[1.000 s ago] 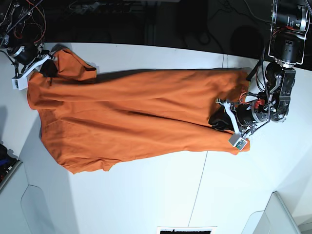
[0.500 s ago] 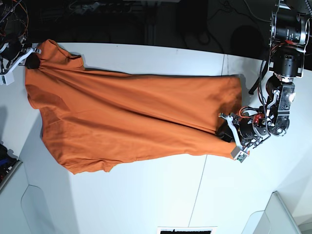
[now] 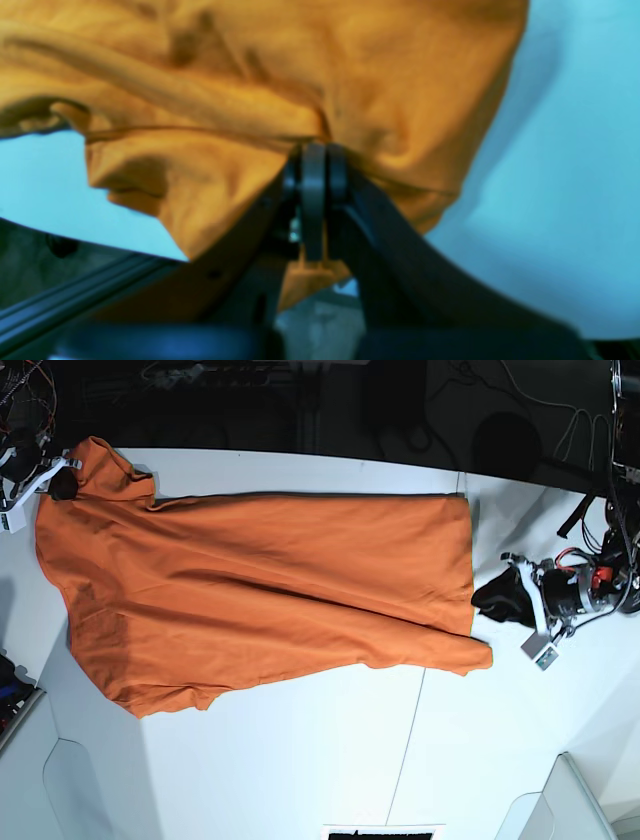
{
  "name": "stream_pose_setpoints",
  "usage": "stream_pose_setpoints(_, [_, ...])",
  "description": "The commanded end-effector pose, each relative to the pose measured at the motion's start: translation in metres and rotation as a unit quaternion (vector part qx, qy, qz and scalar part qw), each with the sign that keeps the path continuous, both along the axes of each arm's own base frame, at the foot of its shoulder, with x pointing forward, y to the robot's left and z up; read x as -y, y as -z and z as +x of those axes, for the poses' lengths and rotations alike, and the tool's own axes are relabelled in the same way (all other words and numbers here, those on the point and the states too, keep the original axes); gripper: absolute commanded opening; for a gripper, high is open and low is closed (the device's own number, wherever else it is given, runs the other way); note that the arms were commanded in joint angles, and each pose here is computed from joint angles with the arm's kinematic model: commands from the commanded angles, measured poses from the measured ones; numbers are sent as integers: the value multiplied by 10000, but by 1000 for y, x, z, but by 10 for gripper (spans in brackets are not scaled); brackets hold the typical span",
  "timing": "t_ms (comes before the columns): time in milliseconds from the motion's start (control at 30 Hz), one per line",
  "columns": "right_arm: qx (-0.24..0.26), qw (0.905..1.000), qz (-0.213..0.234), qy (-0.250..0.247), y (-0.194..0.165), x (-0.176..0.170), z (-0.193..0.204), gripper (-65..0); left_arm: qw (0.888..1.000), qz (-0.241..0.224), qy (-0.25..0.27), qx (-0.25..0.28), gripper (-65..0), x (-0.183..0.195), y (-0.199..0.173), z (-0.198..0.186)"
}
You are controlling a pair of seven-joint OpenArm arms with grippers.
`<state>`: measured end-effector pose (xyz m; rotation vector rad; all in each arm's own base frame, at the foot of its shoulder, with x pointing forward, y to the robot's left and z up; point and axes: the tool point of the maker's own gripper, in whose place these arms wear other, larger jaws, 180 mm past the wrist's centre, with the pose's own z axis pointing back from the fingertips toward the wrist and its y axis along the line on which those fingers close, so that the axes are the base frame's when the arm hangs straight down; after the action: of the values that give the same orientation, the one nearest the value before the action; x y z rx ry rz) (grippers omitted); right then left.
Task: Layout the t-shirt on the table in an organized manner, then fold the t-shirt properly
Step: 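Grasp the shirt edge with the left gripper and drag it toward the shirt's end, then reach the left gripper across the shirt and pinch fabric near the right gripper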
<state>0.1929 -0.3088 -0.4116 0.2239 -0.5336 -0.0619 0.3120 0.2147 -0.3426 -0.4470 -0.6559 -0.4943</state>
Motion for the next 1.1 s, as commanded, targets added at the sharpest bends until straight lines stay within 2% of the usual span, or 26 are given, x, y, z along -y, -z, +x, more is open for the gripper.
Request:
stream_pose_setpoints(0, [136,9999,-94,18,-9,8,6,-650,9996,-122,-113,211,-417,-9,-16,3])
stream_pose_setpoints(67, [128,9999,-94,17,-9,8,6,-650,9986,-304,-430,17,-414,-23,-9,-15])
stream_pose_setpoints(167, [135,9999,-92,17,-9,7,6,-650,9949,-462,-811,-379,-335,-42,5,-49])
stream_pose_setpoints(233, [186,9998,-65,27,-10,7,8,-650,9920,-590,-954,-577,-314,-46,13,-67])
stream_pose_setpoints(333, [337,9994,-43,43,-14,6,15,-650,9890,-761,-1002,-778,-314,-38,23,-82])
stream_pose_setpoints(533, [334,9994,-54,36,-14,6,17,-650,9843,-1175,-979,-881,-314,-7,33,-88])
stream_pose_setpoints(767, [338,9994,-54,37,-15,6,17,-650,9814,-1338,-897,-1046,-315,20,47,-96])
stream_pose_setpoints(800, [342,9994,-54,38,-15,6,17,-650,9812,-1351,-878,-1067,-332,22,49,-97])
stream_pose_setpoints(833, [343,9994,-52,38,-15,6,17,-650,9808,-1378,-872,-1065,-382,24,49,-97])
stream_pose_setpoints(933, [343,9994,-52,38,-15,6,17,-650,9784,-1623,-957,-851,-632,28,40,-88])
stream_pose_setpoints(967, [345,9994,-52,38,-15,6,17,-650,9776,-1720,-961,-746,-650,29,33,-84])
stream_pose_setpoints(1067, [347,9994,-52,39,-15,6,17,-650,9801,-1827,-741,-235,-650,38,0,-70])
